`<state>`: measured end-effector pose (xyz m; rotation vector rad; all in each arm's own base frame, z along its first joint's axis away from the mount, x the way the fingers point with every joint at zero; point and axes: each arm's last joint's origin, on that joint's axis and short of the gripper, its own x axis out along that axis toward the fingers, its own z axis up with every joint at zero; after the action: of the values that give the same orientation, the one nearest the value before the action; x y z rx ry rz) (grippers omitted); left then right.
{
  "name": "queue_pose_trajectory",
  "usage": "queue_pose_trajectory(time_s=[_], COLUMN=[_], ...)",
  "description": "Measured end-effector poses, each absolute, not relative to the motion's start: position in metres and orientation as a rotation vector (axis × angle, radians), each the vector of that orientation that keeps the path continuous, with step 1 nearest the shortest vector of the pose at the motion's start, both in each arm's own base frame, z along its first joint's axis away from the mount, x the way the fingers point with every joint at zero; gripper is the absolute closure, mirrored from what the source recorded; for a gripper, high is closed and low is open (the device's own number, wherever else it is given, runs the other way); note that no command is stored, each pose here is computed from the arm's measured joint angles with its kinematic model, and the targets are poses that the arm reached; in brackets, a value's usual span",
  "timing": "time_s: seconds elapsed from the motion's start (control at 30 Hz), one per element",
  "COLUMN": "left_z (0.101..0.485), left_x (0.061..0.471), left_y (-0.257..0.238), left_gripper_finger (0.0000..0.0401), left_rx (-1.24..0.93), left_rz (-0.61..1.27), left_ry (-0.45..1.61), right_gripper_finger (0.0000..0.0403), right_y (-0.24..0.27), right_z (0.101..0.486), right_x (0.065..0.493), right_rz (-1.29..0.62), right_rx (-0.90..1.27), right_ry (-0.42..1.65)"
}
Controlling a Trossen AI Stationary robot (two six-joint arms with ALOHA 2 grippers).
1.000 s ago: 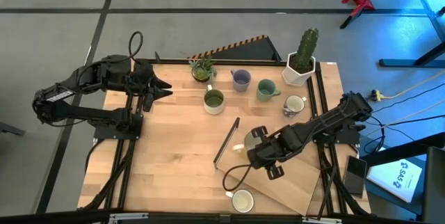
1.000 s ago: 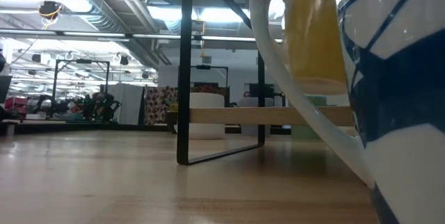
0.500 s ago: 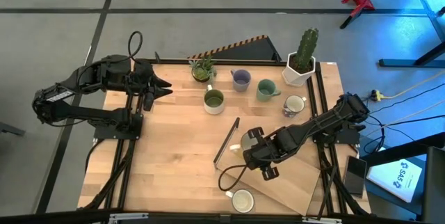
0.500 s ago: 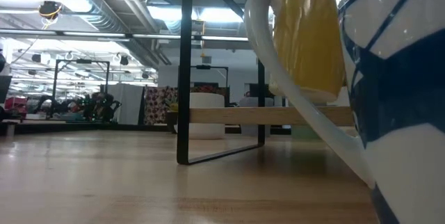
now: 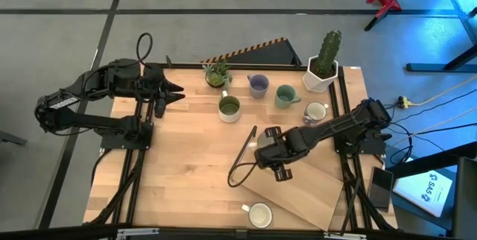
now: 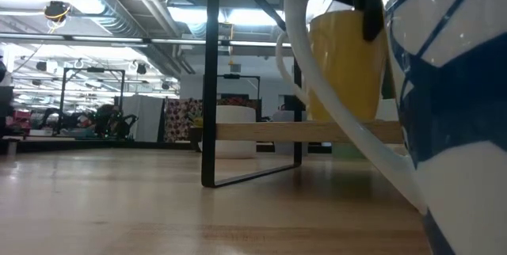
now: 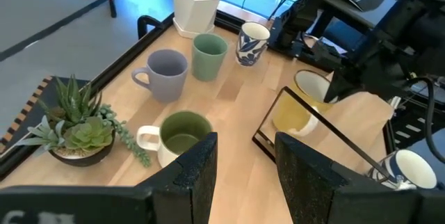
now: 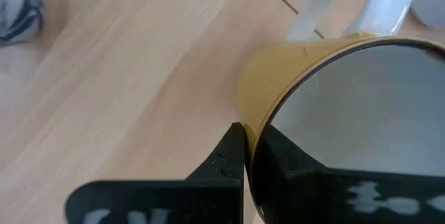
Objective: Place coffee mugs
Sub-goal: Put the yellow mug on the shelf
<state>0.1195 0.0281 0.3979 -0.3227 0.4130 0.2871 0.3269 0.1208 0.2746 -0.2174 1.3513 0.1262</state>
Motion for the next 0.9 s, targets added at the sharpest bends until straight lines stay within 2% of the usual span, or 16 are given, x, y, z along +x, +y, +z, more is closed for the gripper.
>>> queue_pose_trajectory(time_s=[0.63, 0.9], left_z=[0.398, 0.398], left_x=[0.119, 0.119], left_y=[0.028, 0.028], left_gripper_finger=[0.0263, 0.0263], left_rx=[-0.323, -0.323], left_rz=[0.288, 0.288], left_ry=[0.413, 0.413], right_gripper_finger=[0.0401, 0.0377], right_y=[0.124, 0.124], right_z=[0.276, 0.273], right_x=[0.338, 0.339], right_rz=[0.163, 0.15], right_rx=[-0.211, -0.211], right_ry=[1.289, 1.303])
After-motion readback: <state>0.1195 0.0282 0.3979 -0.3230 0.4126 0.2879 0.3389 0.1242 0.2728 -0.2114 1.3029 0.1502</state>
